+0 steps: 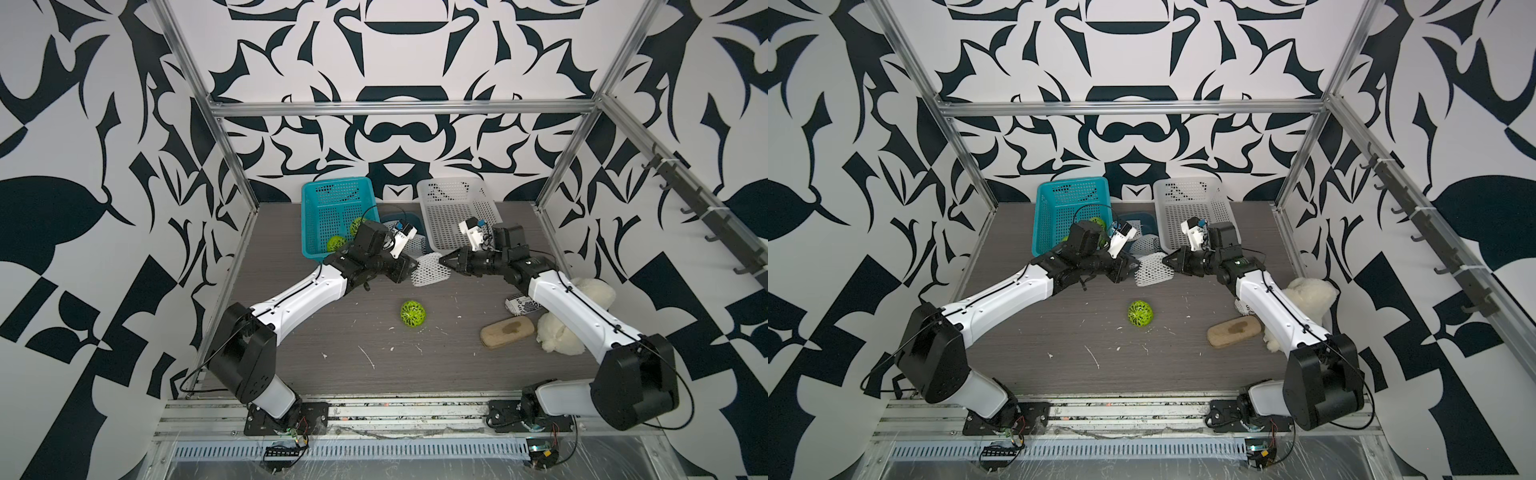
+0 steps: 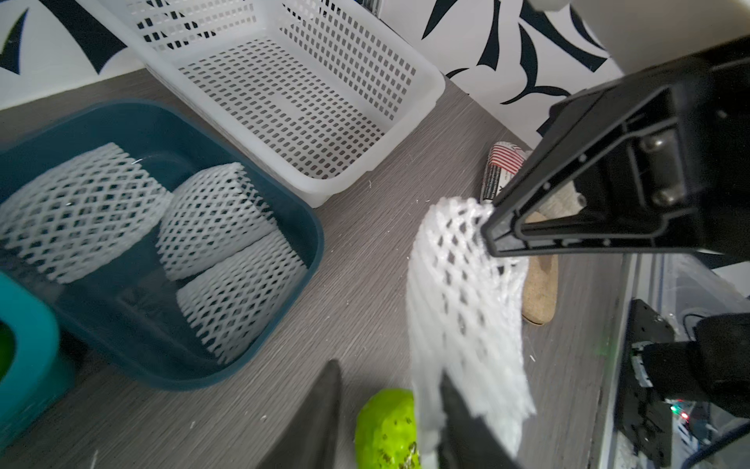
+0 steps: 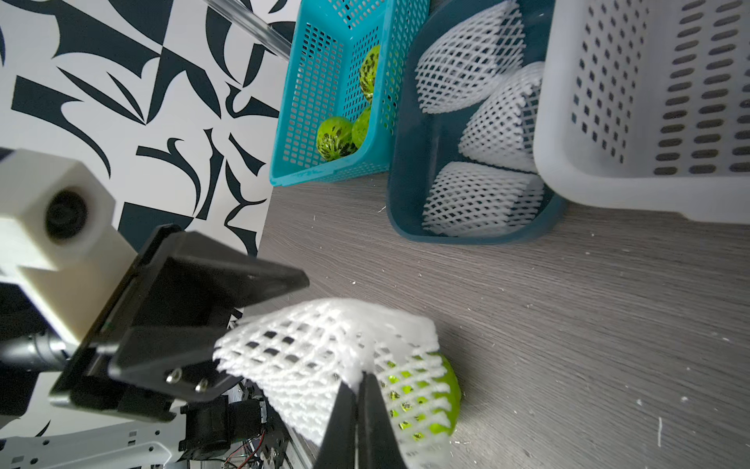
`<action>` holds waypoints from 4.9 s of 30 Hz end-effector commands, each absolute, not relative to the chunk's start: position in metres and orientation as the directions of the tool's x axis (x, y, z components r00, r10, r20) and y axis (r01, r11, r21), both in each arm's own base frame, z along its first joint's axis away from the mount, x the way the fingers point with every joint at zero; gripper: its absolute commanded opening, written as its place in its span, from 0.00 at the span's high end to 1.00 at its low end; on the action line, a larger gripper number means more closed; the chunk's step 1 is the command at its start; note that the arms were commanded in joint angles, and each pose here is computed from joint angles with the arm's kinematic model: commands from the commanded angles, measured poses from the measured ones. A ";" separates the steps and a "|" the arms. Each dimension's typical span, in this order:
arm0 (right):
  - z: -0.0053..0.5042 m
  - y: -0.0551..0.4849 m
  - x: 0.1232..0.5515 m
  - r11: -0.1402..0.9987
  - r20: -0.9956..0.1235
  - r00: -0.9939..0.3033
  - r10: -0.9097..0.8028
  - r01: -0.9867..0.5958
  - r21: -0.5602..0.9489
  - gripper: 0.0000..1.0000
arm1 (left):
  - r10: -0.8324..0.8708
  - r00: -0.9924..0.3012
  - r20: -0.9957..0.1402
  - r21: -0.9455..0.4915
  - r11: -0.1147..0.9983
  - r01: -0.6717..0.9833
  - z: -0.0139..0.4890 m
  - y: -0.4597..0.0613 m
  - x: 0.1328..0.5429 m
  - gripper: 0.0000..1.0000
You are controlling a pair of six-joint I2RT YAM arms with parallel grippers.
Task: Sleeve custard apples in foam nets
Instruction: Put on the foam net on the custard apple.
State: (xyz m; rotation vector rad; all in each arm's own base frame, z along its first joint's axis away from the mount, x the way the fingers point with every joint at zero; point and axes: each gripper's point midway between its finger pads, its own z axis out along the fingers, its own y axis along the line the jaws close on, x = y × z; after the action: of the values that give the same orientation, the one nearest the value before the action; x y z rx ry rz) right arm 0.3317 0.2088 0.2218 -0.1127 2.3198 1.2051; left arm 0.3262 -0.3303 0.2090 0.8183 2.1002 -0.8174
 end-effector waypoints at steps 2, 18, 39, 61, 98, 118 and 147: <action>0.232 0.203 0.328 0.627 -0.527 -0.832 0.171 -0.321 0.710 1.00 | 0.196 -0.624 -0.757 -0.294 0.750 0.593 0.189 -0.292 0.337 0.16; 0.189 0.224 0.301 0.892 -0.576 -0.809 -0.115 -0.339 0.299 1.00 | -0.197 -0.795 -0.574 -0.442 0.891 0.099 0.124 -0.191 0.331 0.16; 0.173 0.247 0.269 0.876 -0.495 -0.808 -0.320 -0.451 0.171 1.00 | -0.211 -0.809 -0.549 -0.480 0.872 0.098 0.111 -0.198 0.328 0.16; 0.149 0.243 0.270 0.903 -0.428 -0.844 -0.323 -0.410 0.126 1.00 | -0.187 -0.813 -0.551 -0.474 0.872 0.121 0.113 -0.203 0.332 0.16; 0.134 0.322 0.272 0.843 -0.440 -0.816 -0.374 -0.497 0.207 0.80 | -0.197 -0.820 -0.538 -0.487 0.867 0.111 0.106 -0.197 0.319 0.16; 0.158 0.309 0.273 0.853 -0.503 -0.794 -0.342 -0.487 0.188 0.48 | -0.224 -0.811 -0.540 -0.508 0.856 0.102 0.115 -0.195 0.315 0.16; 0.135 0.279 0.253 0.904 -0.498 -0.849 -0.176 -0.339 0.260 0.01 | -0.211 -0.816 -0.538 -0.559 0.814 0.158 0.134 -0.230 0.323 0.16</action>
State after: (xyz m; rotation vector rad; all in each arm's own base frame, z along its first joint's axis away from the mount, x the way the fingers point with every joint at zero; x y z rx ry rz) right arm 0.2425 0.2653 0.1290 -0.4884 2.6384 0.3800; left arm 0.3136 -0.2287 0.1282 -0.0272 2.4158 -0.8151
